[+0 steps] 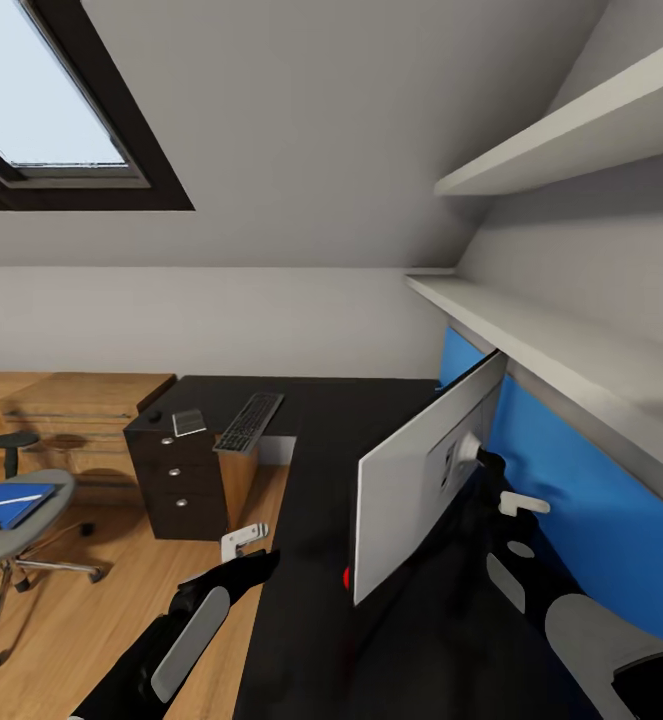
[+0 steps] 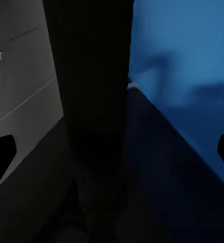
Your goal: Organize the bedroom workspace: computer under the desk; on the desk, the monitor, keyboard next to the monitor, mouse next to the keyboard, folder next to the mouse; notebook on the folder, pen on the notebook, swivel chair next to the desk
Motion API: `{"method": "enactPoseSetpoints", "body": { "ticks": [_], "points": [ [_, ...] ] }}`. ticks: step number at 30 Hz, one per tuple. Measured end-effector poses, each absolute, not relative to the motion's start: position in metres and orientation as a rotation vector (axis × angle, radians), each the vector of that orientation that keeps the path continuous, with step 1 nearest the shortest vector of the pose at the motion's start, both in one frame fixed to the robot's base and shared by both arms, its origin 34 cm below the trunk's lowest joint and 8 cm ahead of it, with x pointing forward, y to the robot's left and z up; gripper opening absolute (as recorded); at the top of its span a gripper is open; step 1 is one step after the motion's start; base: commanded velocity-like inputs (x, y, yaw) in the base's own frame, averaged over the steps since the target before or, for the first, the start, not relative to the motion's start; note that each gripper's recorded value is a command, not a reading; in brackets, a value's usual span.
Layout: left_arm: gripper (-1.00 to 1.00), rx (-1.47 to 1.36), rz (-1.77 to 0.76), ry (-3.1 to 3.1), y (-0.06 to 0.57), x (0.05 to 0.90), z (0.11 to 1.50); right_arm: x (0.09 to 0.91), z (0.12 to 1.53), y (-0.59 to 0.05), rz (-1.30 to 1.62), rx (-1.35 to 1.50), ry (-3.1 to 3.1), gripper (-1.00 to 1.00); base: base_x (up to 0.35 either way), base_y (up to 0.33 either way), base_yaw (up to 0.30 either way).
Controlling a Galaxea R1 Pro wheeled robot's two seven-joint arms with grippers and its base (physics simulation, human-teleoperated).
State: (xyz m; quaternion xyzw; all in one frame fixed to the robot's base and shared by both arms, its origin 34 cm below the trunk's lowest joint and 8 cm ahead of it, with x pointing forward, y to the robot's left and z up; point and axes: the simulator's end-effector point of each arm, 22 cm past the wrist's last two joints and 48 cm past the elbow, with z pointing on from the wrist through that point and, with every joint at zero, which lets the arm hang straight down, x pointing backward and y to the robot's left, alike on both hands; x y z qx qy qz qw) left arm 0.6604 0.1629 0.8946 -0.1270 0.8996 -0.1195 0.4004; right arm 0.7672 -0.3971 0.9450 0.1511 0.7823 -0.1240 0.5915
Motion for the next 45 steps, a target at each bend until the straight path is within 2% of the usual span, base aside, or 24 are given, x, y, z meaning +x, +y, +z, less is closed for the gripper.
{"method": "enactPoseSetpoints", "body": {
  "ticks": [24, 36, 45],
  "points": [
    [1.0, -0.322, -0.302, 2.275, 0.163, 0.661, 0.895, 0.77, 0.948, -0.392, -0.279, 0.349, 1.813, 1.0, -0.332, 0.004, 0.0],
    [1.0, -0.322, -0.298, 2.275, 0.165, 0.661, 0.895, 0.781, 0.968, -0.372, -0.246, 0.328, 1.771, 1.0, -0.312, 0.156, 0.0],
    [1.0, -0.325, -0.298, 2.274, 0.166, 0.661, 0.895, 0.795, 0.996, -0.35, -0.193, 0.308, 1.739, 1.0, -0.116, 0.065, 0.0]
  ]
}}
